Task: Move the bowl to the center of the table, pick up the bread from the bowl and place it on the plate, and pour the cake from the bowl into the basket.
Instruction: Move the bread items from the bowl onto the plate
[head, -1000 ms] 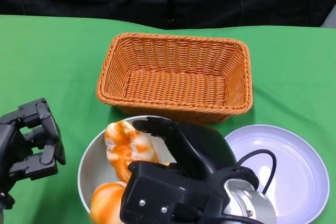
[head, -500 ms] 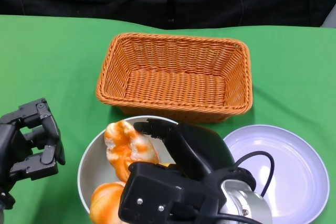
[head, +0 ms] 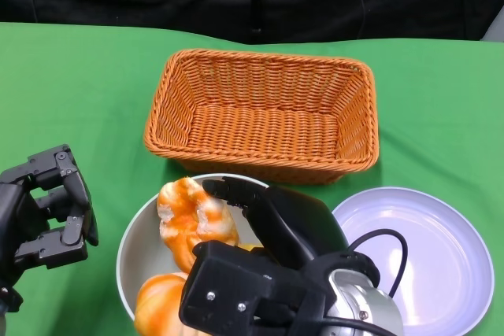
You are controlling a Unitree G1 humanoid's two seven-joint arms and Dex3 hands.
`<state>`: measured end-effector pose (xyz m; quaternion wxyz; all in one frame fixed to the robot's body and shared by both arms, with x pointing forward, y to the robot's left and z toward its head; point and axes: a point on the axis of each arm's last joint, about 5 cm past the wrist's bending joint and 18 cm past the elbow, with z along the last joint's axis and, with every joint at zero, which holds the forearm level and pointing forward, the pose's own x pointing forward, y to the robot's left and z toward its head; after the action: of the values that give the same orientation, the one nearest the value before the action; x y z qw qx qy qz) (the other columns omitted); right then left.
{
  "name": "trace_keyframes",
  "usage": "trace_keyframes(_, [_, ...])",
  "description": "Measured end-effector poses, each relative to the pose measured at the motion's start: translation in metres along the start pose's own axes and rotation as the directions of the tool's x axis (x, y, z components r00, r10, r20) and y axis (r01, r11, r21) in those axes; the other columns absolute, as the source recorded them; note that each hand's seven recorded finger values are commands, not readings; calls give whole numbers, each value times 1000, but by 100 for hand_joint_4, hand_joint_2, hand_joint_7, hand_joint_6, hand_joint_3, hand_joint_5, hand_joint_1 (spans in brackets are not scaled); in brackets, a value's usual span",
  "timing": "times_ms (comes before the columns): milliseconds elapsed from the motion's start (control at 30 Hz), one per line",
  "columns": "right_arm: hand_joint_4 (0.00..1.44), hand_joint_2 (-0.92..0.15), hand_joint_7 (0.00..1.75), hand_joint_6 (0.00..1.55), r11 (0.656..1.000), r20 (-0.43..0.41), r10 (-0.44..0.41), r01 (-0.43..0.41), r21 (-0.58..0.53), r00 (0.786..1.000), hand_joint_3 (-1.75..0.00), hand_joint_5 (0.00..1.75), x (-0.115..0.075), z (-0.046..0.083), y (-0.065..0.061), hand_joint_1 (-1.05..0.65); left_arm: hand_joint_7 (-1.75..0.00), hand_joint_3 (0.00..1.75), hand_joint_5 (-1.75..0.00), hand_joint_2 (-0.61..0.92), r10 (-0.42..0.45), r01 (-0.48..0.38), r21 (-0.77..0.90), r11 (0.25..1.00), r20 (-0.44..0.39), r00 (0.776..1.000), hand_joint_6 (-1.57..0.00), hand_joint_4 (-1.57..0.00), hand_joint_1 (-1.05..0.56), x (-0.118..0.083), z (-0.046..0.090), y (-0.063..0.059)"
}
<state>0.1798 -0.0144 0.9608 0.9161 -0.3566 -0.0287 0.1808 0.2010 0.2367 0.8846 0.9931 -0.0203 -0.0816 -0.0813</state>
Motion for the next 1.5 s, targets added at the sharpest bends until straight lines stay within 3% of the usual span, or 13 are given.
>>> trace_keyframes(333, [84, -92, 2, 51, 1000, 41, -18, 18, 24, 999, -6, 14, 1, -1, 5, -45, -166, 137, -175, 46, 3, -3, -20, 1000, 2, 1000, -83, -96, 3, -1, -2, 0])
trace_keyframes(433, [55, -90, 2, 58, 997, 58, -37, 33, 63, 998, -1, 85, 1, -5, 6, -28, -166, 137, -175, 46, 3, -3, -20, 1000, 2, 1000, -83, -96, 3, -1, -2, 0])
trace_keyframes(567, [57, -89, 5, 69, 993, 78, -64, 56, 105, 995, 0, 101, 1, -11, 10, -12, -166, 136, -175, 47, 3, -3, -20, 1000, 1, 1000, -83, -96, 3, -1, -2, 0])
trace_keyframes(633, [53, -90, 8, 79, 990, 95, -84, 72, 122, 992, -1, 151, 1, -13, 11, -3, -166, 136, -175, 47, 3, -3, -20, 1000, 2, 1000, -83, -96, 3, -1, -2, 0])
trace_keyframes(667, [54, -91, 8, 82, 989, 106, -92, 78, 129, 990, -1, 151, 1, -14, 12, -1, -166, 137, -175, 47, 3, -3, -20, 1000, 2, 1000, -83, -96, 3, -1, -2, 0])
trace_keyframes(733, [76, -92, 10, 92, 988, 134, -109, 93, 125, 985, -1, 97, 2, -16, 14, 1, -166, 136, -175, 47, 4, -4, -21, 1000, 2, 1000, -83, -96, 3, -1, -2, 0])
trace_keyframes(800, [85, -92, 12, 99, 988, 155, -119, 102, 114, 981, -3, 79, 2, -20, 15, 0, -165, 136, -175, 47, 4, -4, -21, 1000, 2, 1000, -83, -96, 3, -1, -2, 0])
trace_keyframes(1000, [87, -92, 25, 102, 988, 171, -132, 115, 106, 976, -8, 98, 4, -29, 14, -3, -166, 136, -175, 48, 2, -2, -24, 1000, 0, 1000, -83, -96, 3, -1, -3, 1])
trace_keyframes(1133, [70, -89, 49, 89, 988, 173, -133, 116, 105, 976, -4, 152, 5, -31, 14, -5, -166, 137, -175, 47, 2, -2, -22, 1000, 0, 1000, -83, -96, 4, -1, -3, 1])
trace_keyframes(1167, [68, -88, 53, 87, 988, 170, -133, 117, 104, 976, -3, 155, 5, -32, 14, -7, -166, 137, -175, 47, 2, -2, -22, 1000, 1, 1000, -83, -96, 4, -1, -3, 1])
trace_keyframes(1400, [61, -85, 68, 71, 986, 159, -144, 129, 101, 977, 0, 147, 6, -34, 13, -23, -165, 137, -175, 47, 1, -1, -21, 1000, 3, 1000, -83, -96, 3, -1, -3, 1])
trace_keyframes(1433, [60, -85, 64, 70, 987, 153, -144, 130, 96, 978, 0, 140, 6, -34, 13, -27, -165, 137, -175, 47, 1, -1, -21, 1000, 3, 1000, -83, -96, 3, -1, -3, 1])
trace_keyframes(1500, [67, -86, 41, 74, 989, 138, -137, 126, 81, 981, -1, 99, 6, -34, 13, -33, -165, 137, -175, 46, 1, -1, -21, 1000, 3, 1000, -83, -96, 3, -1, -3, 1])
